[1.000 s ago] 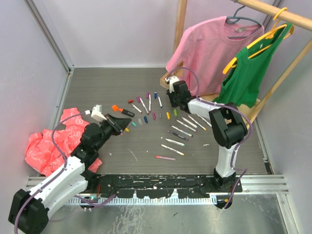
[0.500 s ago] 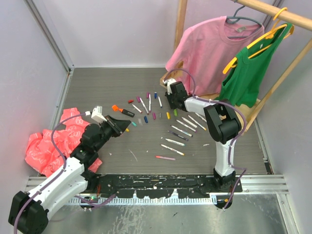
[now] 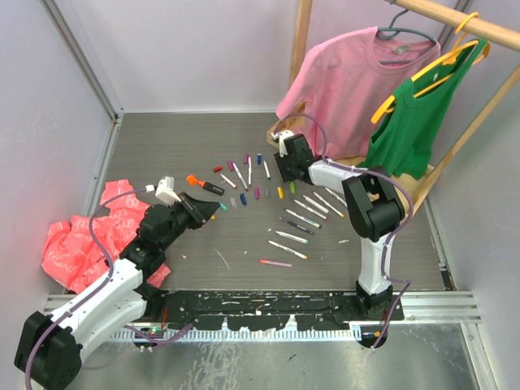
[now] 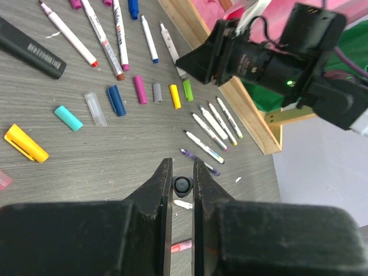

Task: Open the pen caps
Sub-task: Place the pen at the center of the board, then place the pen cap at the center of the board.

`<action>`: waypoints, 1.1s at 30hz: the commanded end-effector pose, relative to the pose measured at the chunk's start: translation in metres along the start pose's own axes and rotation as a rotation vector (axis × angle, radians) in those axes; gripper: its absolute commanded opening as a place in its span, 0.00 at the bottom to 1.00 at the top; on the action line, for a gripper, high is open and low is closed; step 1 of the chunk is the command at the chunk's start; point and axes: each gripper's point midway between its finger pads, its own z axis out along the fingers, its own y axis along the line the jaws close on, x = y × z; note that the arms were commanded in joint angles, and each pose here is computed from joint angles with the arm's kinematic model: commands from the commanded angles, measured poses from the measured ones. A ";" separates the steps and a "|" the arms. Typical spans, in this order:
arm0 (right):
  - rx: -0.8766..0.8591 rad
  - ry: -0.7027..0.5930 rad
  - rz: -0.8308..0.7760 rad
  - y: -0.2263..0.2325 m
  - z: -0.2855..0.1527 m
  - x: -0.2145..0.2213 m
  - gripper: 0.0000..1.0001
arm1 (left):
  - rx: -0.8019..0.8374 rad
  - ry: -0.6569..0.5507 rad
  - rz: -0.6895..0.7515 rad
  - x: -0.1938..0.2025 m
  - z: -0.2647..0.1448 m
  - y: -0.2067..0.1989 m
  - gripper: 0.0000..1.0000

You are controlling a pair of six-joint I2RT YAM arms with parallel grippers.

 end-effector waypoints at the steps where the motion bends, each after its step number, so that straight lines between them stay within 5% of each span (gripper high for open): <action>1: -0.021 -0.176 0.004 -0.002 -0.049 -0.065 0.37 | 0.067 -0.022 0.017 -0.015 0.009 -0.023 0.00; 7: -0.173 -0.227 -0.078 0.019 -0.110 -0.071 0.36 | 0.088 0.032 0.025 -0.017 0.033 -0.038 0.01; 12: -0.403 -0.202 -0.290 0.047 -0.174 -0.035 0.36 | 0.083 0.115 0.015 -0.010 0.066 -0.044 0.08; 18: -0.471 -0.270 -0.406 0.034 -0.220 -0.005 0.38 | 0.067 0.265 -0.052 0.009 0.119 -0.047 0.00; 29: -0.459 -0.271 -0.396 0.016 -0.224 0.002 0.39 | -0.324 0.505 -0.069 0.039 0.229 0.004 0.00; 33: -0.430 -0.263 -0.412 0.011 -0.222 0.004 0.39 | -0.406 0.510 -0.022 0.032 0.264 0.002 0.00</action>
